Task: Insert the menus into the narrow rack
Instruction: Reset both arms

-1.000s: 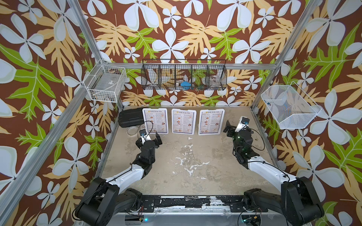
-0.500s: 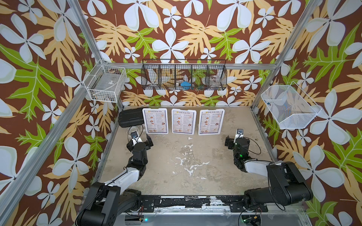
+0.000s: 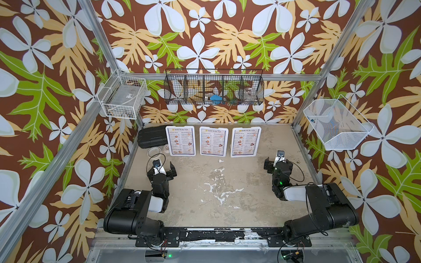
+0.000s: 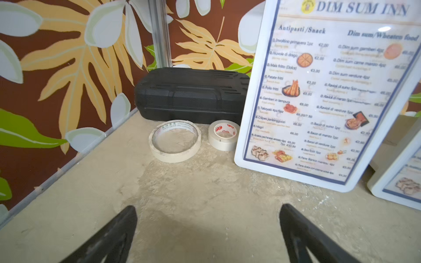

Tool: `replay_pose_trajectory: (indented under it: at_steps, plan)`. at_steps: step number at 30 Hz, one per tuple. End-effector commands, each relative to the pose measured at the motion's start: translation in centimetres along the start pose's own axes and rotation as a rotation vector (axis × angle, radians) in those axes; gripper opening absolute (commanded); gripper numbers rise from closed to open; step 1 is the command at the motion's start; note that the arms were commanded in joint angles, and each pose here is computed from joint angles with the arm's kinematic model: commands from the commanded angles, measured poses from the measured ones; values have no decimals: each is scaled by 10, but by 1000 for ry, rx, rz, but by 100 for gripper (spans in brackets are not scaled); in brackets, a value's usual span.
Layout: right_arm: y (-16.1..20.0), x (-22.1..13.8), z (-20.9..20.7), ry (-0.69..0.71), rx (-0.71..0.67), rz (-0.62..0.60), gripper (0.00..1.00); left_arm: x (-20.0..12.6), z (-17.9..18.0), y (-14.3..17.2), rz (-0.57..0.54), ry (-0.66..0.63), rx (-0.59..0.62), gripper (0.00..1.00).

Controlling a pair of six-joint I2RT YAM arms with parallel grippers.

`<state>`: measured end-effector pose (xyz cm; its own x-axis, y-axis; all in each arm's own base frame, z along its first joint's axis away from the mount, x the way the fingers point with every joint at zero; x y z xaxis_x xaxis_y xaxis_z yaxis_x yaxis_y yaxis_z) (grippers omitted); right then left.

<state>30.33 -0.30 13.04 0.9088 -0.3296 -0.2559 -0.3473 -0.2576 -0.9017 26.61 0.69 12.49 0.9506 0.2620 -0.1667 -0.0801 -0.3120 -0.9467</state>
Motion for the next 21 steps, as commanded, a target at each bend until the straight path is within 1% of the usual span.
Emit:
replay_pose_trajectory:
  at_steps: [1,2,4,6,8,11,21]
  plan:
    - [-8,-12,-6,-13,42,-128,100,-1,-6,-17,-110,46,-22,100]
    - [-6,-17,-8,-34,57,-156,100,1,-6,-15,-80,34,-25,100]
    - [6,-21,-12,-81,89,-169,100,0,-6,-17,-99,40,-34,100]
    - [5,-24,-16,-58,105,-218,100,0,-6,-16,-97,37,-26,100]
    - [6,-21,-14,-75,97,-187,100,0,-6,-17,-101,39,-29,100]
    - [5,-22,-15,-68,97,-205,100,0,-6,-17,-99,40,-27,100]
    - [5,-22,-14,-71,96,-202,100,0,-6,-17,-101,41,-27,100]
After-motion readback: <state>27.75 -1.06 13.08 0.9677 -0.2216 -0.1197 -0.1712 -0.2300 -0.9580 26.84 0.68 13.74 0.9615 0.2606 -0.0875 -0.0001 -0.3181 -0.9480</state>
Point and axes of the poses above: each gripper's point midway between its finger pads, its own x axis out along the fingers, its own z axis along the line the jaws close on, y = z × x, the point moved 8 cm from there along -x, back along the fingers, and after that the axes turned 12 degrees about -x, right-handed, at the moved point
